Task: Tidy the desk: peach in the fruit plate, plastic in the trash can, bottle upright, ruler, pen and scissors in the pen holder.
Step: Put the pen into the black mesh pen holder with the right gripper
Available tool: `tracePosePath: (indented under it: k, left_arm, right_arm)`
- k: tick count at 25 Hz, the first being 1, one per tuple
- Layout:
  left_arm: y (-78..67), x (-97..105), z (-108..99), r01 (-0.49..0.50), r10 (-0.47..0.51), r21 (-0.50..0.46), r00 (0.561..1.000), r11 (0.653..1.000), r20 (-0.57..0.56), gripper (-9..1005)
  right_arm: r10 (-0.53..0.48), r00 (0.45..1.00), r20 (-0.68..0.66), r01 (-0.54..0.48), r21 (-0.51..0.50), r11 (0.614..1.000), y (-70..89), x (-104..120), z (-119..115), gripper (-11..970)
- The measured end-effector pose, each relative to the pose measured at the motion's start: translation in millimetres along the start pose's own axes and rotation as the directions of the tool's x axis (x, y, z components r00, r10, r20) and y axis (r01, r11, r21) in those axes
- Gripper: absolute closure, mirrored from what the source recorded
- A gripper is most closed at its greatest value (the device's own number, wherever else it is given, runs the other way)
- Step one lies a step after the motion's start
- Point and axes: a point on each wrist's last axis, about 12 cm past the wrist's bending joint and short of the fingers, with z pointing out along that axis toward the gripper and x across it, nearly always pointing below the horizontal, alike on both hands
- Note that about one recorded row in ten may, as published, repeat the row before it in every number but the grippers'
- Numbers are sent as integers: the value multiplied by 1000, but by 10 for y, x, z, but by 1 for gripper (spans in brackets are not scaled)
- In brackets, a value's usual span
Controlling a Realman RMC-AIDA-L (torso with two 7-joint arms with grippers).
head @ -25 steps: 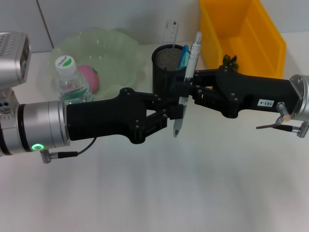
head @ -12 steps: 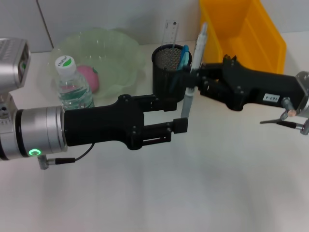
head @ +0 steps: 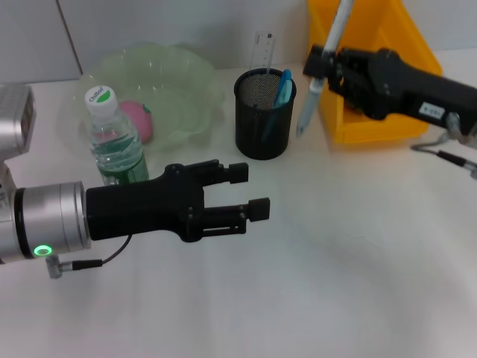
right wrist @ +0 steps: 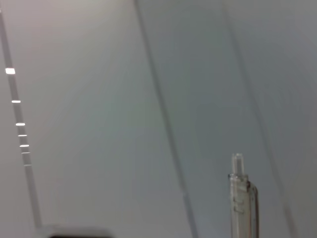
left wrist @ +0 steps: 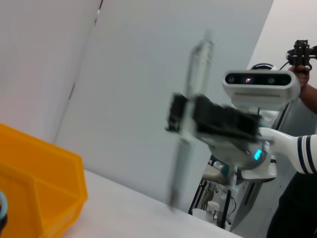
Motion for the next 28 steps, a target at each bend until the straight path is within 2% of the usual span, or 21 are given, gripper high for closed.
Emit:
tracePosePath:
  k: [3, 5, 8, 12, 13, 15, 18, 22, 26, 27, 28]
  left_arm:
    - [-15, 60, 1, 17, -17, 5, 1000, 1000, -9, 219]
    - [-19, 73, 6, 21, -21, 7, 1000, 1000, -11, 220]
    - [-37, 183, 4, 36, -36, 11, 999, 999, -19, 220]
    - [-54, 293, -18, 26, -26, 3, 999, 1000, -20, 221]
    - [-58, 363, -43, 28, -29, -10, 999, 1000, -24, 221]
    - [-57, 385, -54, 25, -25, -15, 999, 1000, -25, 222]
    - [-64, 499, -122, -23, 21, -55, 999, 998, -24, 222]
    - [-63, 590, -171, -65, 62, -103, 998, 993, -30, 223]
    - [-27, 724, -250, -118, 114, -219, 993, 969, -34, 224]
    - [-27, 724, -250, -118, 114, -219, 993, 969, -34, 224]
    - [-27, 745, -286, -128, 134, -261, 991, 957, 6, 224]
  right_arm:
    - [-74, 997, 1, 74, 80, 994, -125, -34, 89, 819]
    - [-90, 996, -4, 90, 91, 992, -152, -44, 122, 819]
    - [-161, 987, -28, 163, 126, 979, -254, -73, 303, 819]
    - [-195, 980, -46, 199, 148, 969, -317, -73, 445, 819]
    - [-213, 975, -61, 221, 163, 962, -358, -68, 544, 819]
    - [-219, 973, -66, 228, 168, 959, -368, -61, 573, 819]
    - [-245, 966, -87, 257, 194, 947, -412, -26, 704, 819]
    - [-260, 962, -88, 273, 217, 937, -433, -4, 752, 819]
    - [-255, 962, -101, 272, 243, 931, -463, 17, 780, 818]
    - [-255, 962, -101, 272, 243, 931, -463, 17, 780, 818]
    - [-251, 962, -110, 271, 254, 928, -479, 27, 786, 818]
